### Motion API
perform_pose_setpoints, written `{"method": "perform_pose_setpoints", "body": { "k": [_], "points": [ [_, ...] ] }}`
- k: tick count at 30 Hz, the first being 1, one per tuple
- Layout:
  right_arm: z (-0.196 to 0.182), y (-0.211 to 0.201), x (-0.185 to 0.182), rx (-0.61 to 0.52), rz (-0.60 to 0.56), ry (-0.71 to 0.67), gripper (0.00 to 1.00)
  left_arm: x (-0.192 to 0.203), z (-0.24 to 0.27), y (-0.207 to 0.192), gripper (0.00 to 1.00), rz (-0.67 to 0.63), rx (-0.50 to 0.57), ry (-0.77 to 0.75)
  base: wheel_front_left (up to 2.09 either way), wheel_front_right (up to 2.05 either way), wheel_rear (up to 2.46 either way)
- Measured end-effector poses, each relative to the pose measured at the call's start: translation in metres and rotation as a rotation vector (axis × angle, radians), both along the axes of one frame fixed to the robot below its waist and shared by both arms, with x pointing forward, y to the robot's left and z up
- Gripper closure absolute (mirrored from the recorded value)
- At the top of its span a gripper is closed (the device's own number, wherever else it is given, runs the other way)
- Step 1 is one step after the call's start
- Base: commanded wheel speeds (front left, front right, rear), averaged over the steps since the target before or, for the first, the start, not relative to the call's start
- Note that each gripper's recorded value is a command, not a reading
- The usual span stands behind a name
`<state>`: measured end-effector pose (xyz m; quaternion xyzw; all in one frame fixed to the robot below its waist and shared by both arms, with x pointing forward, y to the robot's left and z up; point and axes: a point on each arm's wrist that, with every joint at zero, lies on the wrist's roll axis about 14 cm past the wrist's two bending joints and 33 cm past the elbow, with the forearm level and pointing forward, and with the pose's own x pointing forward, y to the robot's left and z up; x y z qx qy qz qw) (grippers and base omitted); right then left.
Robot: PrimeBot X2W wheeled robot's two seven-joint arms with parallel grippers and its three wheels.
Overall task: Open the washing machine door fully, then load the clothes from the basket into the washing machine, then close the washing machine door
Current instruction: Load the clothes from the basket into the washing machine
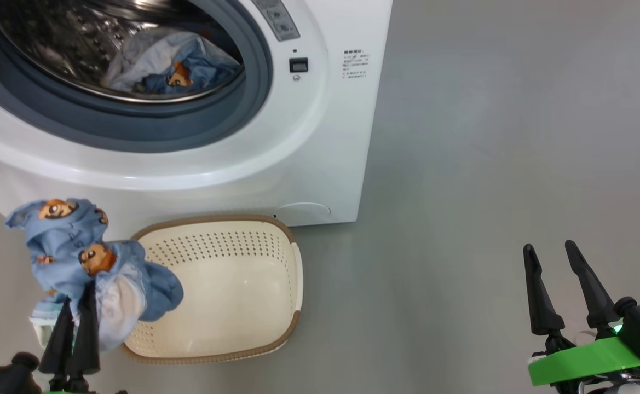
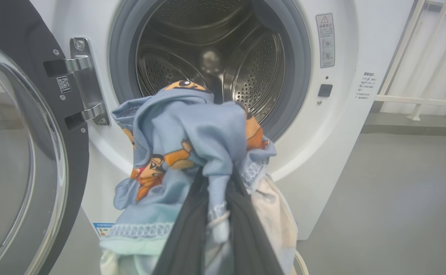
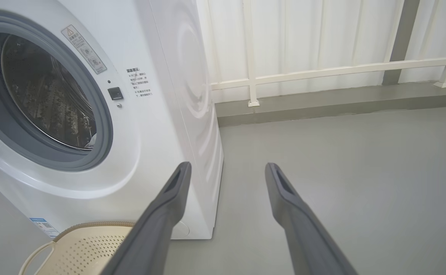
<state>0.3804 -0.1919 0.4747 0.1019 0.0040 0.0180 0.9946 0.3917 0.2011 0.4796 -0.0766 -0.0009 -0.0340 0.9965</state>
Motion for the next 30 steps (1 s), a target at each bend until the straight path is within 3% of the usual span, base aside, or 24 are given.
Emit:
{"method": "perform_pose_setpoints", "body": {
  "k": [14,30],
  "points": [
    [-0.012,-0.004,0.023,0.005,-0.021,0.021,0.00,0.060,0.001,-0.007,1.00,-0.038,-0.003,-0.034,0.00,0.00,0.00],
    [-0.046,0.005,0.064,0.020,-0.011,0.076,0.00,0.202,-0.018,-0.010,1.00,-0.086,0.043,-0.034,0.00,0.00,0.00]
  ]
}}
